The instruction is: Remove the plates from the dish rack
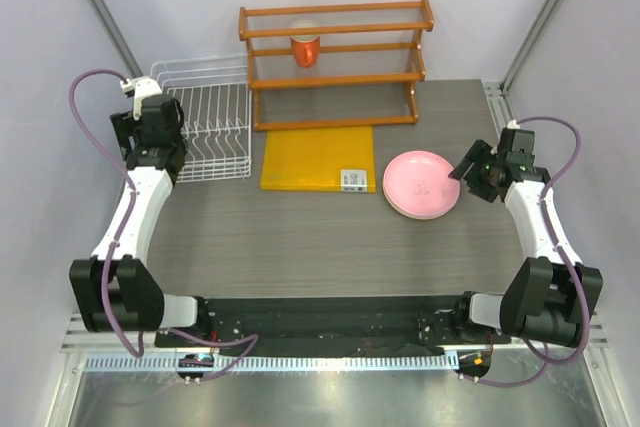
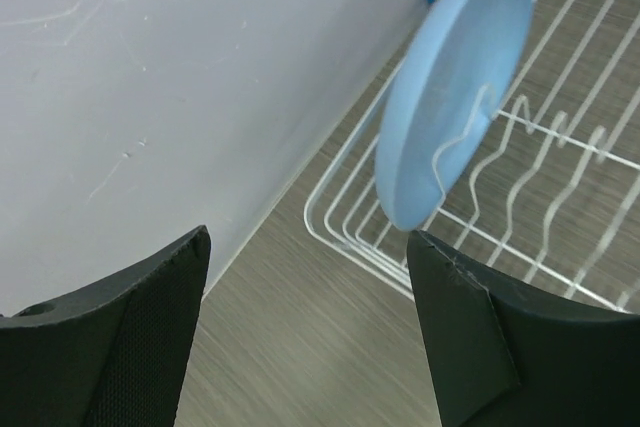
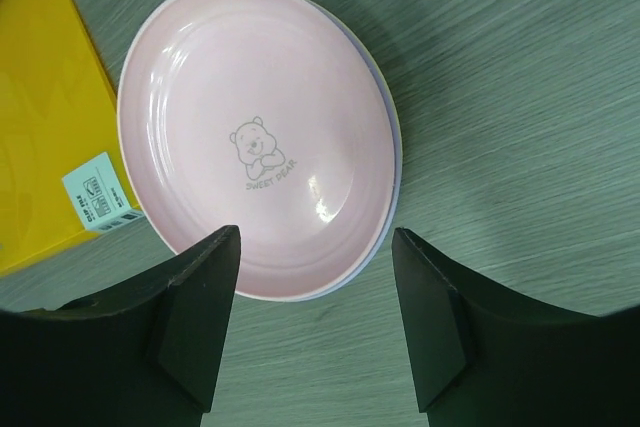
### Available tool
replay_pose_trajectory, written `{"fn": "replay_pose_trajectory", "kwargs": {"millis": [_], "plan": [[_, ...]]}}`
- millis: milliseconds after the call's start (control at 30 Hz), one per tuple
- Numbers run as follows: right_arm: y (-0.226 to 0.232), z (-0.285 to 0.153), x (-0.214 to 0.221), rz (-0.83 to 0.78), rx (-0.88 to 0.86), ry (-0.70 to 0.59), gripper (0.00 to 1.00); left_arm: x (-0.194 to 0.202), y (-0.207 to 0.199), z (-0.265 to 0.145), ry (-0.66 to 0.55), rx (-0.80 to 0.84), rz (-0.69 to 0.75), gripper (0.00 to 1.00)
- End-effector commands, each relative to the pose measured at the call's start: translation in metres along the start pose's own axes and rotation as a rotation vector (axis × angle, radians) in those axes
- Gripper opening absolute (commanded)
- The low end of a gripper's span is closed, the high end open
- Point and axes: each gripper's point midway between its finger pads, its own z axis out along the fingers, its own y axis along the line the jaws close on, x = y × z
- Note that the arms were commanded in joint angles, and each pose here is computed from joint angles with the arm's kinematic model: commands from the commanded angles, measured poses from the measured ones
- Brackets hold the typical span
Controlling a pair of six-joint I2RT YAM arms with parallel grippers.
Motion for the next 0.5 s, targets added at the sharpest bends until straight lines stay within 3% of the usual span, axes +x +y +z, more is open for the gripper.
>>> {"fn": "replay_pose_trajectory", "kwargs": {"millis": [0, 467], "plan": [[0.002, -0.012, -0.012, -0.027, 0.001, -0.056, 0.68, -0.014, 0.01, 0.032, -0.046, -0.061, -0.062, 0.79], [0.004, 0.01, 0.0, -0.019, -0.036, 0.014, 0.68, -0.008, -0.036, 0.092, -0.022, -0.016, -0.05, 0.73]]}}
